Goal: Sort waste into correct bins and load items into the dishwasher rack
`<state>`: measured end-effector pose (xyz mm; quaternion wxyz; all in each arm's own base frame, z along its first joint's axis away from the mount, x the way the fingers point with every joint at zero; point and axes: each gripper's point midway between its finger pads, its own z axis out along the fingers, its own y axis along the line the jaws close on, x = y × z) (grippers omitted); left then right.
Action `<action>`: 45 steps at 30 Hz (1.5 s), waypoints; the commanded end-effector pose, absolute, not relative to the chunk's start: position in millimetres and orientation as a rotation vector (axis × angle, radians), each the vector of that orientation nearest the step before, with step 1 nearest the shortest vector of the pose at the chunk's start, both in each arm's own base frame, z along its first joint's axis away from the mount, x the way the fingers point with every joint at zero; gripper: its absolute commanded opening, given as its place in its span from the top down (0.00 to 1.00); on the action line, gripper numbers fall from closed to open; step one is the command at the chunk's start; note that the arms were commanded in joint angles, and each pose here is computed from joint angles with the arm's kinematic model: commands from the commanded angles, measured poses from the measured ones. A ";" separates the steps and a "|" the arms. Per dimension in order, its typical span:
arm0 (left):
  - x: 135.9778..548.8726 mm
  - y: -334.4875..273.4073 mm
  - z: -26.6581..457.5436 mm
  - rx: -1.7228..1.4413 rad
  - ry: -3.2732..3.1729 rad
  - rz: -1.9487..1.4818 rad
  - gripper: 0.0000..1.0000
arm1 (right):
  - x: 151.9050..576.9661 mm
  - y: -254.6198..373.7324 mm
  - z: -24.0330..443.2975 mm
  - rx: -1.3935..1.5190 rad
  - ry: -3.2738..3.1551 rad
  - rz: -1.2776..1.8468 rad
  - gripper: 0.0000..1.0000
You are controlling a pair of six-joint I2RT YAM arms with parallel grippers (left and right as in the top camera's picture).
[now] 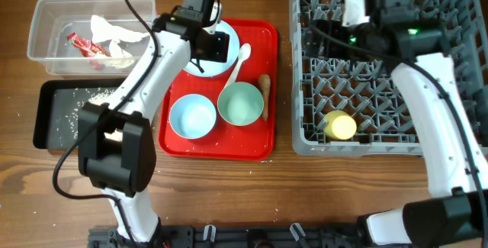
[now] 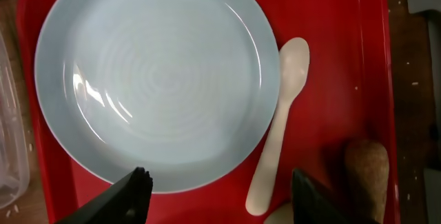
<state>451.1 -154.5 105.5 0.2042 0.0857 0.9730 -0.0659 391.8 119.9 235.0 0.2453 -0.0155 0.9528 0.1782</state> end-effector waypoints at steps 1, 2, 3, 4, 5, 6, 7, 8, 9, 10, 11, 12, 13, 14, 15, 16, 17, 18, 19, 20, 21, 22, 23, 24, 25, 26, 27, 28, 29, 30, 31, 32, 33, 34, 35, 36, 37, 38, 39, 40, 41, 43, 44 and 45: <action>452.6 -154.0 107.1 0.130 2.731 -0.210 0.40 | 404.6 154.8 215.2 -0.003 2.628 0.578 0.02; 455.8 -148.0 107.6 0.029 2.732 -0.225 0.40 | 412.1 169.3 207.2 0.015 2.626 0.605 0.02; 459.8 -136.1 111.4 -0.096 2.724 -0.240 0.40 | 420.4 188.7 195.3 0.028 2.627 0.636 0.03; 462.0 -125.3 115.9 -0.181 2.714 -0.249 0.39 | 424.0 199.0 188.3 0.037 2.630 0.652 0.05; 463.7 -110.6 123.0 -0.275 2.698 -0.258 0.39 | 429.0 216.9 175.2 0.059 2.638 0.681 0.07; 464.7 -92.5 133.6 -0.367 2.674 -0.272 0.39 | 432.2 230.5 163.6 0.068 2.647 0.700 0.10; 465.0 -78.0 143.1 -0.433 2.649 -0.280 0.38 | 435.6 242.5 151.7 0.081 2.655 0.717 0.16; 464.5 -58.4 156.0 -0.506 2.614 -0.283 0.36 | 437.9 257.3 138.5 0.091 2.663 0.740 0.20; 463.2 -41.9 166.8 -0.550 2.584 -0.279 0.36 | 438.5 267.9 127.6 0.100 2.673 0.752 0.22; 459.2 -15.4 182.4 -0.616 2.540 -0.266 0.35 | 438.3 283.9 112.3 0.100 2.685 0.769 0.27; 456.5 -1.7 188.5 -0.650 2.522 -0.257 0.34 | 437.7 292.5 104.5 0.098 2.690 0.777 0.31; 454.1 9.3 191.9 -0.680 2.509 -0.249 0.34 | 438.0 302.3 97.0 0.075 2.687 0.786 0.35; 451.0 21.7 193.0 -0.716 2.503 -0.238 0.33 | 438.3 309.4 87.6 0.067 2.687 0.776 0.41; 447.4 31.9 191.3 -0.749 2.506 -0.227 0.33 | 439.0 312.8 77.6 0.095 2.694 0.750 0.43; 444.9 37.0 190.1 -0.767 2.510 -0.220 0.32 | 439.6 315.4 73.1 0.095 2.691 0.735 0.45; 441.1 41.5 188.1 -0.786 2.521 -0.214 0.32 | 441.9 320.7 64.3 0.086 2.682 0.719 0.47; 438.9 43.6 187.0 -0.794 2.527 -0.209 0.32 | 443.5 324.0 57.4 0.082 2.678 0.711 0.48; 437.7 43.5 186.3 -0.796 2.532 -0.208 0.32 | 442.2 326.7 49.3 0.102 2.690 0.709 0.49; 436.7 43.3 185.8 -0.798 2.537 -0.207 0.32 | 440.0 327.5 40.5 0.104 2.708 0.699 0.51; 435.3 43.2 185.0 -0.800 2.543 -0.206 0.32 | 438.4 327.2 32.5 0.106 2.723 0.685 0.51; 434.7 43.1 184.6 -0.801 2.546 -0.205 0.32 | 436.7 326.8 24.8 0.105 2.739 0.675 0.51; 434.3 42.9 184.2 -0.801 2.548 -0.205 0.32 | 435.8 326.2 23.1 0.098 2.744 0.668 0.51; 434.1 42.5 183.9 -0.801 2.549 -0.205 0.33 | 435.9 326.3 23.3 0.076 2.741 0.665 0.51; 434.2 42.5 183.9 -0.800 2.549 -0.206 0.33 | 437.2 327.2 26.3 0.059 2.732 0.667 0.51; 434.2 42.5 183.9 -0.800 2.549 -0.205 0.33 | 437.5 327.6 30.8 0.050 2.727 0.670 0.51; 434.2 42.5 183.9 -0.800 2.549 -0.205 0.33 | 437.6 328.4 41.1 0.010 2.709 0.675 0.50; 434.2 42.5 183.9 -0.800 2.549 -0.205 0.33 | 437.8 327.6 53.9 -0.022 2.688 0.674 0.49; 434.3 42.5 184.0 -0.800 2.548 -0.205 0.33 | 439.8 321.2 65.9 -0.009 2.670 0.648 0.46; 434.2 42.5 183.9 -0.800 2.549 -0.205 0.33 | 442.0 310.4 72.4 -0.001 2.662 0.592 0.46; 434.2 42.5 183.9 -0.800 2.549 -0.205 0.33 | 442.8 303.2 72.4 0.005 2.664 0.550 0.46; 434.2 42.5 183.9 -0.800 2.549 -0.205 0.33 | 442.2 290.6 67.4 0.031 2.685 0.479 0.45; 434.2 42.5 183.9 -0.800 2.549 -0.205 0.33 | 440.5 283.3 60.7 0.039 2.705 0.437 0.45; 434.2 42.5 183.9 -0.800 2.549 -0.205 0.33 | 438.8 281.8 56.3 0.021 2.717 0.422 0.45; 434.2 42.5 183.9 -0.800 2.549 -0.205 0.33 | 437.6 281.0 52.2 0.011 2.727 0.413 0.45; 434.2 42.5 183.9 -0.800 2.549 -0.205 0.33 | 436.2 280.0 46.6 0.012 2.739 0.404 0.45; 434.1 42.5 183.9 -0.801 2.549 -0.205 0.33 | 435.1 278.6 40.9 0.015 2.750 0.391 0.46; 434.1 42.5 183.9 -0.801 2.549 -0.205 0.33 | 434.7 277.9 36.9 0.017 2.757 0.382 0.46; 434.1 42.5 183.9 -0.801 2.549 -0.205 0.33 | 434.7 276.8 31.8 0.022 2.764 0.371 0.47; 434.2 42.5 183.9 -0.800 2.549 -0.205 0.33 | 435.1 276.3 27.8 0.029 2.768 0.364 0.48; 434.2 42.5 183.9 -0.800 2.549 -0.205 0.33 | 435.0 274.9 21.1 0.037 2.776 0.348 0.49; 434.2 42.5 183.9 -0.800 2.549 -0.205 0.33 | 434.8 274.1 17.4 0.047 2.782 0.341 0.49; 434.2 42.5 183.9 -0.800 2.549 -0.205 0.32 | 433.9 272.9 4.1 0.064 2.801 0.325 0.51; 434.2 42.5 183.9 -0.800 2.549 -0.205 0.32 | 433.8 272.5 1.7 0.065 2.804 0.320 0.51; 434.1 42.5 183.9 -0.801 2.549 -0.205 0.32 | 436.2 269.2 -6.9 0.083 2.801 0.285 0.51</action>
